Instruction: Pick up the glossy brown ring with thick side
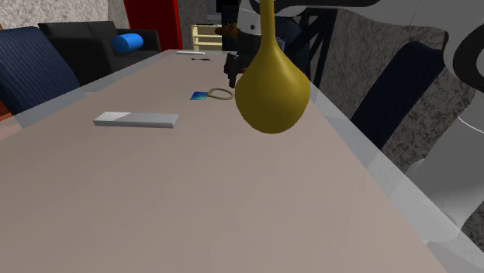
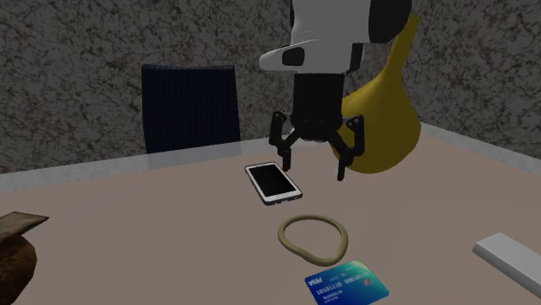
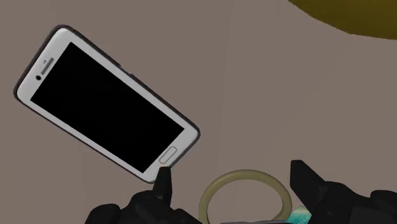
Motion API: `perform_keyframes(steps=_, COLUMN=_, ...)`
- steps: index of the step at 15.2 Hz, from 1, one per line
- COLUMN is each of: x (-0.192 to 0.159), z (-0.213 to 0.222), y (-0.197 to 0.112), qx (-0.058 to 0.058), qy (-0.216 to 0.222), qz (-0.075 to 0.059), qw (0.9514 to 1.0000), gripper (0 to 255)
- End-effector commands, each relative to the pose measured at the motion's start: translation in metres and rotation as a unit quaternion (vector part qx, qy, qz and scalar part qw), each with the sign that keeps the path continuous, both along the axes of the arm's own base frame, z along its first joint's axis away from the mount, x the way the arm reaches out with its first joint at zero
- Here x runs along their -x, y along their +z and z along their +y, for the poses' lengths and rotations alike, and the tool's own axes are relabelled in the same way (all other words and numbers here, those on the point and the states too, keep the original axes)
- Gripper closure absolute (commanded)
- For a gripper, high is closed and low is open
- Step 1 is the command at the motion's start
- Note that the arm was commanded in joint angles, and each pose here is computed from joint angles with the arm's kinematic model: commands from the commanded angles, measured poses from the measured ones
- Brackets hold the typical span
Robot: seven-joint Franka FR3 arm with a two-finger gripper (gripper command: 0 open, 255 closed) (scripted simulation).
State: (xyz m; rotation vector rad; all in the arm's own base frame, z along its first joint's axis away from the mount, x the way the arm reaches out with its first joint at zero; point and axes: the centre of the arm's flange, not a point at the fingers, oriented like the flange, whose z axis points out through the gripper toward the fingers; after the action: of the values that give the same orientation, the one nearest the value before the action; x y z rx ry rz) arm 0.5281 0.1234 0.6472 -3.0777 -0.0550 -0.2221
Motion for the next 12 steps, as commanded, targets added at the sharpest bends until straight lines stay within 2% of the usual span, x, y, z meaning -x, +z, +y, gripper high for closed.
perform_keyframes(steps=1, x=-0.021, z=0.016, y=-0.002, qx=-0.003, qy=0.004, qz=0.005, qw=1.0, gripper=0)
perform_keyframes(steps=7, x=-0.084, z=0.067, y=-0.007, qx=-0.013, qy=0.017, qz=0.022, qw=0.9995, gripper=0)
perform_keyframes(steps=12, x=-0.089, z=0.071, y=-0.029, qx=-0.013, qy=0.018, qz=0.023, qw=0.9995, gripper=0)
